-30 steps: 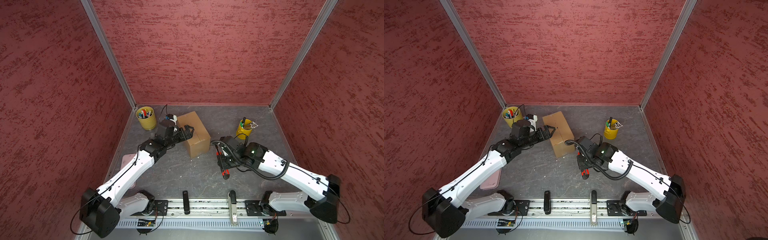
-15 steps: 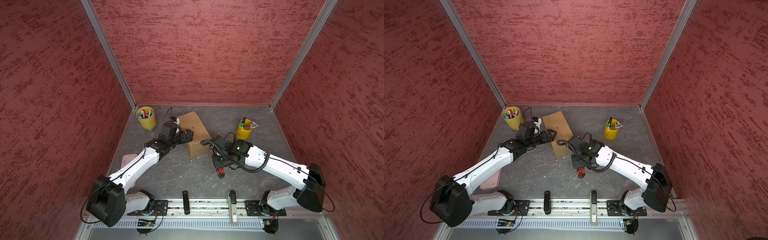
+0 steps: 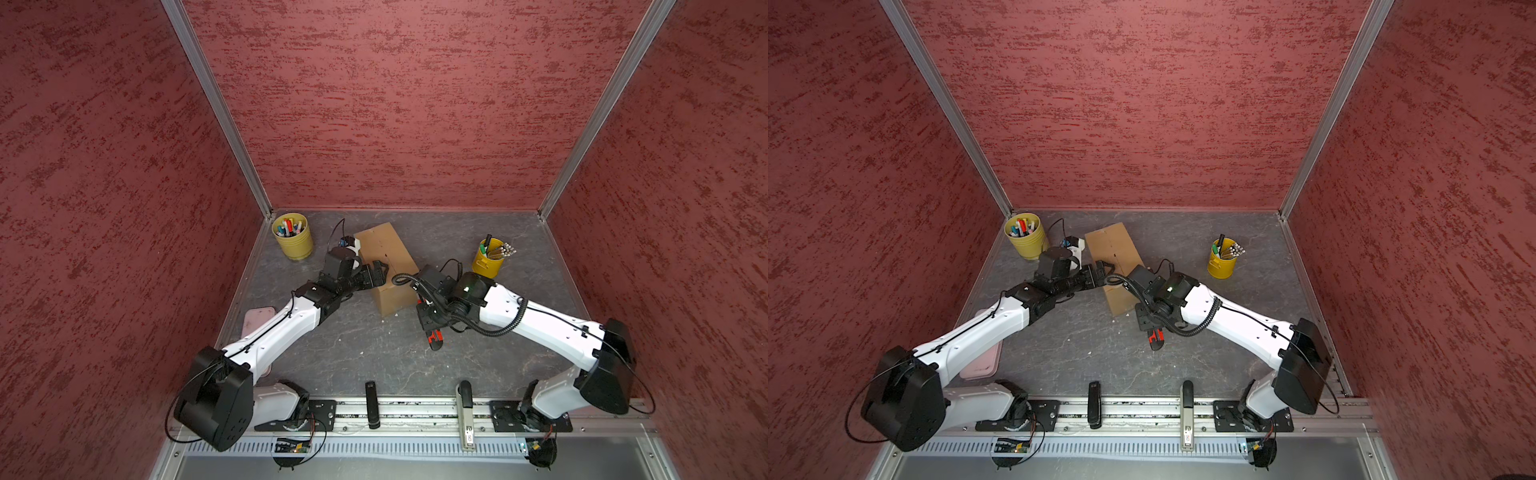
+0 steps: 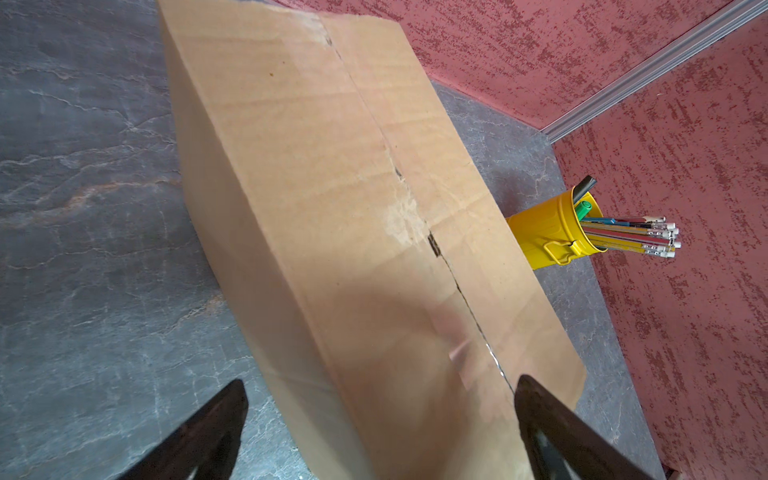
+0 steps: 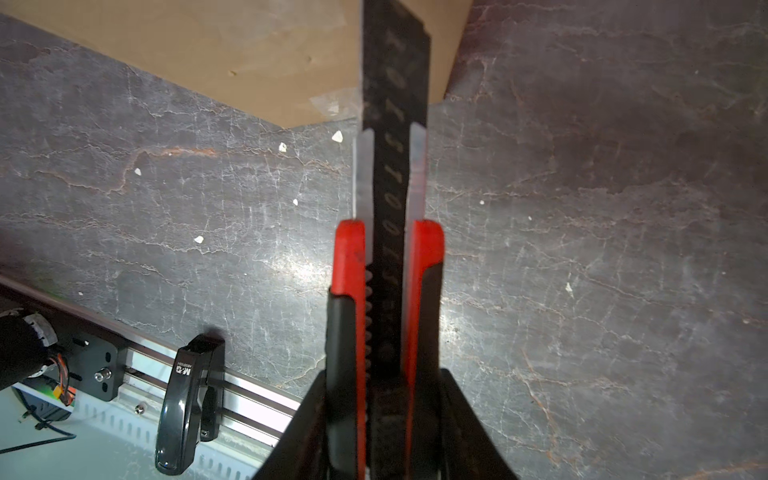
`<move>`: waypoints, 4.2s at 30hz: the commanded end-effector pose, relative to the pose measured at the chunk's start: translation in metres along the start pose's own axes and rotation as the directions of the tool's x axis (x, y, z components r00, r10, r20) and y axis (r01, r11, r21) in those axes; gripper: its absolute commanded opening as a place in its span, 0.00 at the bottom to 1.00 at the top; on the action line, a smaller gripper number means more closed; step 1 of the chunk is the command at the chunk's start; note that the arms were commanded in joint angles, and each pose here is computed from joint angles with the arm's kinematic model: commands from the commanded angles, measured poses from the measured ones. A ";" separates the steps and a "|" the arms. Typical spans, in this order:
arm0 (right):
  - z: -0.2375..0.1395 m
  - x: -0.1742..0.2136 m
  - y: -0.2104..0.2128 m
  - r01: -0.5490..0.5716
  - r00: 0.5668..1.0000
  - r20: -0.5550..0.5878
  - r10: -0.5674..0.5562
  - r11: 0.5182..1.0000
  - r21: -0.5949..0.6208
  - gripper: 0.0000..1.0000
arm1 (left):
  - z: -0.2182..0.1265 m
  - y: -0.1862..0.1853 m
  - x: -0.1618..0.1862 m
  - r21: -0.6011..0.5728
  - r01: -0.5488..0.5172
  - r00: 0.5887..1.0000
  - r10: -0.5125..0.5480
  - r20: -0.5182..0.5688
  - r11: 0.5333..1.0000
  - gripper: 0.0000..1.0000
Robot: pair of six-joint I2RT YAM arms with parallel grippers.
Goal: Unpack the express box
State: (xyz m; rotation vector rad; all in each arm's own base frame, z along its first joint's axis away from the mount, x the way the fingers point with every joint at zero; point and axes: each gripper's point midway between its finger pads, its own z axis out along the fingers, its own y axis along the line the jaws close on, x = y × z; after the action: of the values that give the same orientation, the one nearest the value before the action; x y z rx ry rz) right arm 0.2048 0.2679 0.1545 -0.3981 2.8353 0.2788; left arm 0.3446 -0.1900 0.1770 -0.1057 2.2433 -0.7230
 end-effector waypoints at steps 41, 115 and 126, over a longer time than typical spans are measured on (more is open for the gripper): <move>-0.012 -0.020 0.006 0.024 1.000 0.017 -0.025 0.998 0.051 0.00 | 0.011 0.007 0.026 0.057 0.024 0.999 -0.022 -0.040 0.998 1.00; -0.014 -0.031 0.005 0.097 0.995 -0.029 -0.094 0.983 0.154 0.00 | 0.020 -0.014 0.018 0.129 0.009 1.000 -0.007 -0.018 0.992 1.00; -0.017 -0.034 0.006 0.109 0.994 -0.022 -0.107 0.980 0.164 0.00 | 0.020 -0.015 0.017 0.135 0.009 1.000 -0.007 -0.018 0.991 1.00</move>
State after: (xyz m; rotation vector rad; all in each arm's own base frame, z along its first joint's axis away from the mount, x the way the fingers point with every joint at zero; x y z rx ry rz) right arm 0.2249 0.2730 0.1731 -0.5053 2.8502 0.0287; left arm 0.3410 -0.2115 0.1563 -0.0728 2.2150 -0.8713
